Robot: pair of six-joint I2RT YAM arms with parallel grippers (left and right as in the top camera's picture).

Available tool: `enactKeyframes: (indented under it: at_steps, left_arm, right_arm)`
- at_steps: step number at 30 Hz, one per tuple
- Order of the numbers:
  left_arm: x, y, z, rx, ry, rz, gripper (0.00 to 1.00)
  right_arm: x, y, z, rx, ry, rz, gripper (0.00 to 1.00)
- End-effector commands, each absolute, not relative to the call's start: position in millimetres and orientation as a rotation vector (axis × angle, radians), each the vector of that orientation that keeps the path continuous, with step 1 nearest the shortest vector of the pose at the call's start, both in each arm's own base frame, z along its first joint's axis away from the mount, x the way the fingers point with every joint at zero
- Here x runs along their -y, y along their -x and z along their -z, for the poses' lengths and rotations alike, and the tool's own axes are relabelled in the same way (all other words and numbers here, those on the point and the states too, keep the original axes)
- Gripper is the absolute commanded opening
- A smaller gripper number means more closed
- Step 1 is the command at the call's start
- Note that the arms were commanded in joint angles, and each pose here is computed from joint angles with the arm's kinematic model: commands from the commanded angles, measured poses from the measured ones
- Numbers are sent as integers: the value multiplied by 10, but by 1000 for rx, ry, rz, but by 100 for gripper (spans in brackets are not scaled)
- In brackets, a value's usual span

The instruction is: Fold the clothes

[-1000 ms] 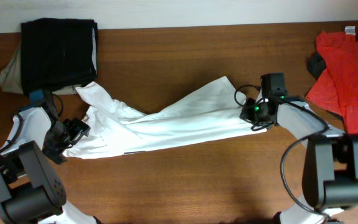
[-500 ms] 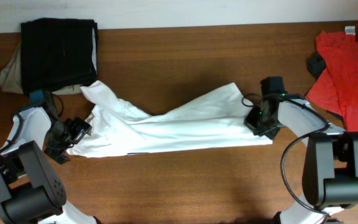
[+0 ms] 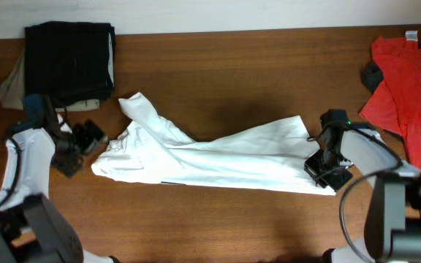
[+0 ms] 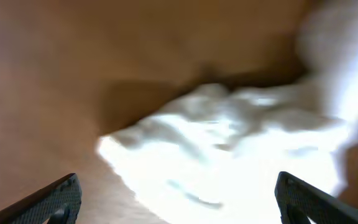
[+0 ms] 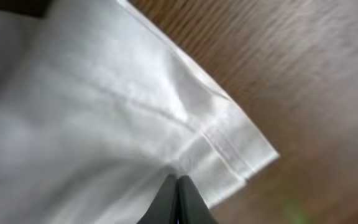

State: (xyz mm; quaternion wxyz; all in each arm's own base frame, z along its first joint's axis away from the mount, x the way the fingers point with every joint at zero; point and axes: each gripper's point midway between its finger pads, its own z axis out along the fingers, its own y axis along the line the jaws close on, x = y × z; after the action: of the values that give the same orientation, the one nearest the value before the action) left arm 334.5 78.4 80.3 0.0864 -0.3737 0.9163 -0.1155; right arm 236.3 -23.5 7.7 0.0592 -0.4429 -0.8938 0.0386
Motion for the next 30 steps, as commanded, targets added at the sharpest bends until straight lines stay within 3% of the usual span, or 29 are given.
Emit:
enactKeyframes:
  at_steps: [1, 2, 3, 4, 12, 19, 23, 30]
  left_arm:
    - [-373, -3758, -1389, -2649, 803, 484, 99]
    - [-284, -3843, -1465, -2635, 751, 490, 99]
    - [-176, -3959, -1578, -2608, 684, 497, 99]
    - [-107, -4054, -1666, -2580, 637, 493, 99]
    - [-401, -4608, -1898, -2457, 477, 236, 99]
    - [-320, -4873, -1366, -2530, 212, 520, 99]
    - [-265, -4870, -873, -2625, 183, 557, 98]
    - [-270, -4850, -493, -2690, 153, 567, 98]
  right_arm:
    - [349, -2542, -484, 2927, 1308, -93, 10]
    - [351, -2571, -560, 2979, 1262, -79, 33]
    - [352, -2597, -639, 3034, 1205, -67, 78]
    - [342, -2613, -691, 3069, 1165, -51, 99]
    - [228, -2579, -748, 3092, 1067, 47, 99]
    - [195, -2594, -748, 3092, 1066, 80, 99]
    - [197, -2594, -748, 3092, 1066, 79, 99]
    - [199, -2613, -751, 3099, 1068, 82, 99]
